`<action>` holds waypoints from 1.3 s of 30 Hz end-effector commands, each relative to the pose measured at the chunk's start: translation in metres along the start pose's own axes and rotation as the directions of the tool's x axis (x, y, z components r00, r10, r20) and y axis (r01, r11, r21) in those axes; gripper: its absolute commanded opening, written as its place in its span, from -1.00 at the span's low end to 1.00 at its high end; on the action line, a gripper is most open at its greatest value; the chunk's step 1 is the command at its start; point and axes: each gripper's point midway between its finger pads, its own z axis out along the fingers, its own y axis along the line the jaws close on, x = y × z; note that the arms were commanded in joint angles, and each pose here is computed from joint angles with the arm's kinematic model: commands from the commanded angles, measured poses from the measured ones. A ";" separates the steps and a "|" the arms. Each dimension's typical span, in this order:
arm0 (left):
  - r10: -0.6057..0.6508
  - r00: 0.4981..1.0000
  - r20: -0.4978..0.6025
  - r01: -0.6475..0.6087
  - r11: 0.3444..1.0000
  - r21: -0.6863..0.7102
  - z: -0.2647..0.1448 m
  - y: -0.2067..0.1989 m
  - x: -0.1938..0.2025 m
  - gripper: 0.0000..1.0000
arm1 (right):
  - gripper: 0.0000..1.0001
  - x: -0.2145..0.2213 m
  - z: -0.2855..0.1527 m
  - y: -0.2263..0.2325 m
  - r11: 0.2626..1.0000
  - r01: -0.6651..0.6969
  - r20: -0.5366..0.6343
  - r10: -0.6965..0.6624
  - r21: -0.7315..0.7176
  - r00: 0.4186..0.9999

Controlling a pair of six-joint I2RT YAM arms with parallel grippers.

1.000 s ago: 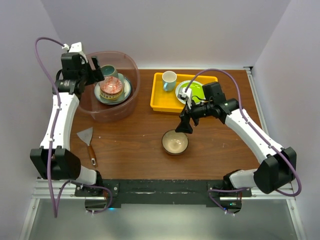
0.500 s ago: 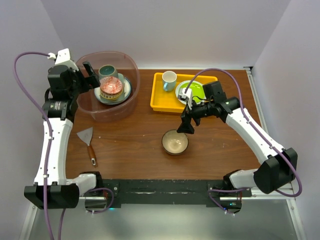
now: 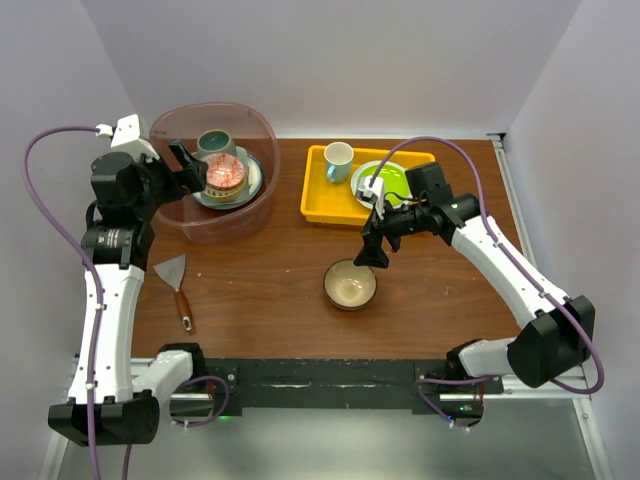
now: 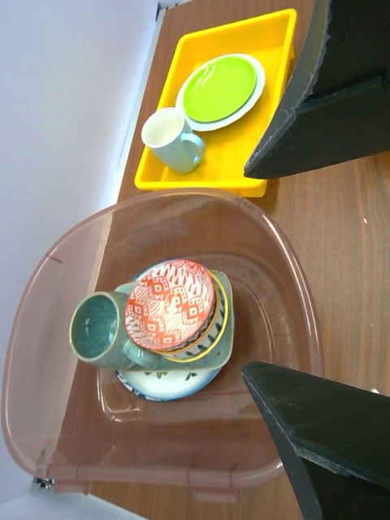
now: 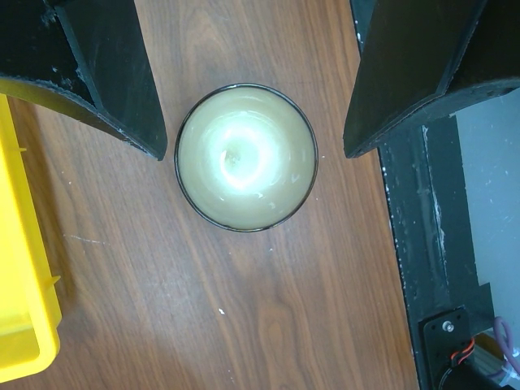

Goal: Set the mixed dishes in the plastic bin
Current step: Pick up the bowl from the center of the board.

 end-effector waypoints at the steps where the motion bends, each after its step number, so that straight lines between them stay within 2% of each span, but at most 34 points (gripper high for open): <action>1: -0.018 0.999 0.045 0.015 0.997 0.071 -0.010 -0.013 -0.007 1.00 | 0.88 0.002 0.000 -0.001 1.000 0.011 0.002 -0.011 0.001 1.000; 20: -0.035 0.998 0.046 0.024 0.974 0.223 -0.034 -0.039 0.003 1.00 | 0.88 0.014 0.008 -0.002 1.000 -0.017 -0.016 0.017 -0.011 1.000; 39: -0.046 0.998 0.045 0.031 0.955 0.296 -0.040 -0.050 0.008 1.00 | 0.88 0.022 0.011 -0.002 0.999 -0.025 -0.031 0.024 -0.021 0.999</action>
